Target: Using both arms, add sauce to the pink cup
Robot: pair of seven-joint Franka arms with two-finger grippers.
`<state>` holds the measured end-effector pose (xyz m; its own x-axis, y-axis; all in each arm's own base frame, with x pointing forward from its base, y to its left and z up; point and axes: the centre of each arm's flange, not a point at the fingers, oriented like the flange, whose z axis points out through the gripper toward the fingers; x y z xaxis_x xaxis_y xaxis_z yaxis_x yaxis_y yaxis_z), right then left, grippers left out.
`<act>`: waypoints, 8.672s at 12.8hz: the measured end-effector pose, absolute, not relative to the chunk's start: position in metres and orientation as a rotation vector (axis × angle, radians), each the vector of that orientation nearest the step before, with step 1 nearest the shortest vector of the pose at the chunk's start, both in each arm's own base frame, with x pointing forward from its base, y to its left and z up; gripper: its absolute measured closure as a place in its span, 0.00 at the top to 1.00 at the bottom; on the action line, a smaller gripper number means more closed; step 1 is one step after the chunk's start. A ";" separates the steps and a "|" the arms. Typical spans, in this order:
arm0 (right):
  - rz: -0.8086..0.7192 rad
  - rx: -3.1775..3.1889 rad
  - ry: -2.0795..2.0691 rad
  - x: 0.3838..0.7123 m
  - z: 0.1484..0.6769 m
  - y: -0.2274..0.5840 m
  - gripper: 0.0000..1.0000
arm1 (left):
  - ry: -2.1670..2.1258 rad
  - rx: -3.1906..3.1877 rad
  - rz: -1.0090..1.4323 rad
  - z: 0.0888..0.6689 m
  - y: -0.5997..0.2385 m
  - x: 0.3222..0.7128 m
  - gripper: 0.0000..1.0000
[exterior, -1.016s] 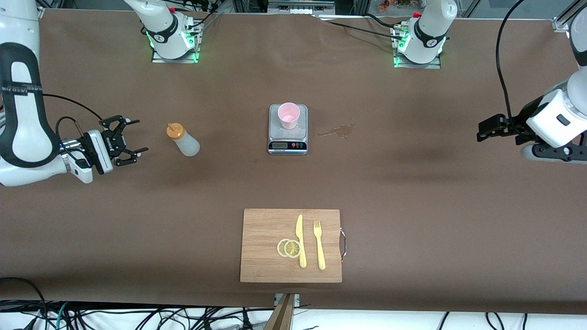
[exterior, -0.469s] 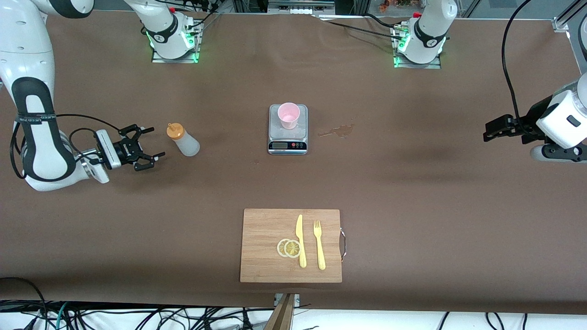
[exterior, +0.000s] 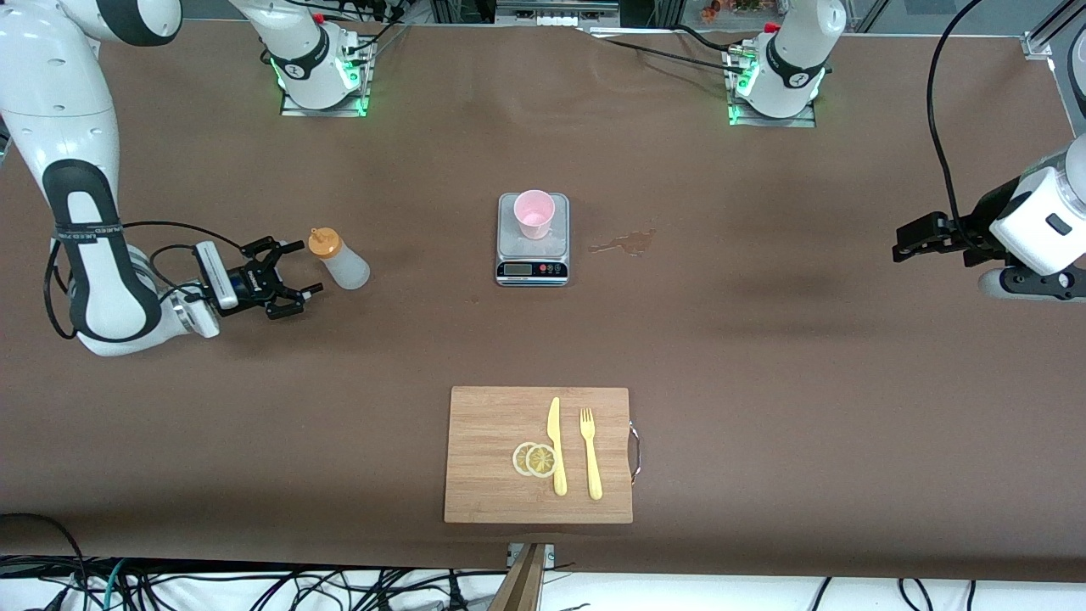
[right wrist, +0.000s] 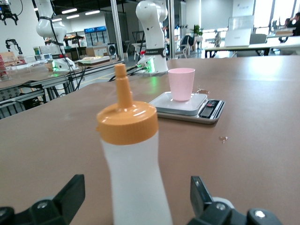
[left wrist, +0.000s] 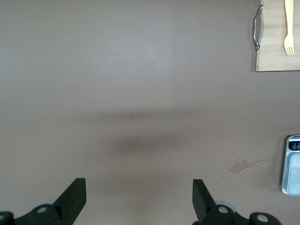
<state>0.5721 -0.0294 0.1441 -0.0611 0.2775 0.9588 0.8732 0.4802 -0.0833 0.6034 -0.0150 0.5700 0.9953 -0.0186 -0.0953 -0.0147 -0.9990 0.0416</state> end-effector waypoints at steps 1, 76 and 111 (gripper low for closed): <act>-0.673 -1.009 -1.584 0.569 0.137 -0.021 1.00 | -0.026 3.097 -0.149 0.570 -0.015 0.603 1.00; 0.136 -2.068 -1.920 0.502 0.382 0.336 0.34 | -0.040 3.096 -0.149 0.570 -0.016 0.604 1.00; -0.075 -1.616 -1.371 0.600 0.325 -0.124 1.00 | -0.044 3.096 -0.147 0.570 -0.016 0.604 1.00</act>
